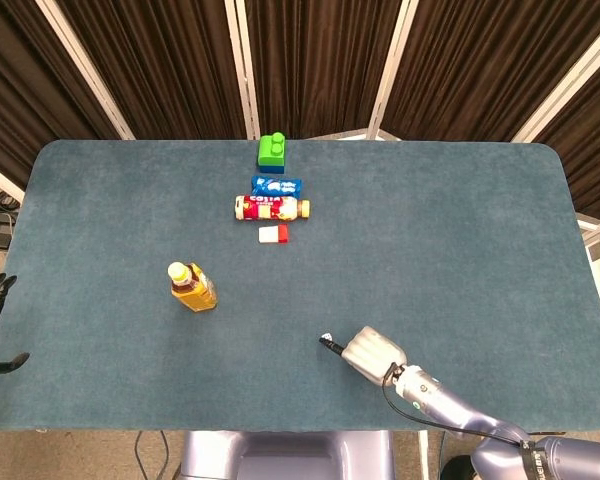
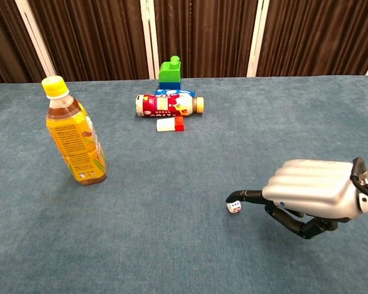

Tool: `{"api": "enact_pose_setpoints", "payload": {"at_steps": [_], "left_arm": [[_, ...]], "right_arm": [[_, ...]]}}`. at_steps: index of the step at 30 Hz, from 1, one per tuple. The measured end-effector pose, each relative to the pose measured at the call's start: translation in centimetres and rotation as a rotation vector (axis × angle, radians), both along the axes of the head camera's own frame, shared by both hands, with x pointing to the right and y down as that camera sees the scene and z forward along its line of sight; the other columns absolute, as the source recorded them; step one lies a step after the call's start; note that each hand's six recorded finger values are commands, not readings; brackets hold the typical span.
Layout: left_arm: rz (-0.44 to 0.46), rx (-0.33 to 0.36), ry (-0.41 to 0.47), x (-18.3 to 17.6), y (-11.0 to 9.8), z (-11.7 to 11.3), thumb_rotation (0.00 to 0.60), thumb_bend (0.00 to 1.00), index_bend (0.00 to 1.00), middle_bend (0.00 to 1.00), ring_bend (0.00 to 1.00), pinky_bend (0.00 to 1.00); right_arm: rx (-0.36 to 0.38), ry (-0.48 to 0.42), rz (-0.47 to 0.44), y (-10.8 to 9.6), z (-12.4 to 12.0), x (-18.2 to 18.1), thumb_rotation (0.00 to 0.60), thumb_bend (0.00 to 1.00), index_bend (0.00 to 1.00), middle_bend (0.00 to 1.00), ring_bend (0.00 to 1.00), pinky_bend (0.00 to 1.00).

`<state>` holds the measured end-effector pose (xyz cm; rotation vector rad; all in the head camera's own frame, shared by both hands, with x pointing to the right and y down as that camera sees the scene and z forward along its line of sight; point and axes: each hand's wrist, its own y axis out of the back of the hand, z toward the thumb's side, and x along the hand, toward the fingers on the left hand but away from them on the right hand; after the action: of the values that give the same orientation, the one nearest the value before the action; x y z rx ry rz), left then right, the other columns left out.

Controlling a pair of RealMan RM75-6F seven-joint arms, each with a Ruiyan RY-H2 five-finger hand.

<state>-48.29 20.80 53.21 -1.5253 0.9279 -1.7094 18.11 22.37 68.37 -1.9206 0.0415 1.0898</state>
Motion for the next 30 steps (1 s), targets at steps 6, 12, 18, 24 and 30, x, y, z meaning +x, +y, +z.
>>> {"api": "enact_pose_setpoints", "payload": {"at_steps": [6,12,18,24,30], "left_arm": [[0.003,-0.002,0.0,0.1,0.0,0.1,0.6,0.0,0.0,0.0,0.0,0.0],[0.003,-0.004,-0.001,0.1,0.0,0.1,0.6,0.0,0.0,0.0,0.0,0.0],[0.005,-0.008,-0.001,0.1,0.1,0.1,0.6,0.0,0.0,0.0,0.0,0.0],[0.005,-0.009,0.0,0.1,0.1,0.1,0.6,0.0,0.0,0.0,0.0,0.0],[0.007,-0.013,-0.001,0.1,0.1,0.2,0.6,0.0,0.0,0.0,0.0,0.0]], "right_arm": [[0.003,0.01,0.005,-0.2,0.1,0.2,0.6,0.86,0.0,0.64,0.61,0.93],[0.001,0.018,0.006,-0.1,0.3,0.3,0.6,0.85,0.0,0.64,0.61,0.94],[-0.002,0.027,0.005,0.0,0.5,0.6,0.6,0.85,0.0,0.64,0.61,0.94],[-0.006,0.047,0.02,-0.1,0.7,1.3,0.6,0.85,0.0,0.64,0.61,0.94],[-0.013,0.083,0.044,-0.4,1.2,2.8,0.6,0.85,0.0,0.64,0.61,0.94]]}}
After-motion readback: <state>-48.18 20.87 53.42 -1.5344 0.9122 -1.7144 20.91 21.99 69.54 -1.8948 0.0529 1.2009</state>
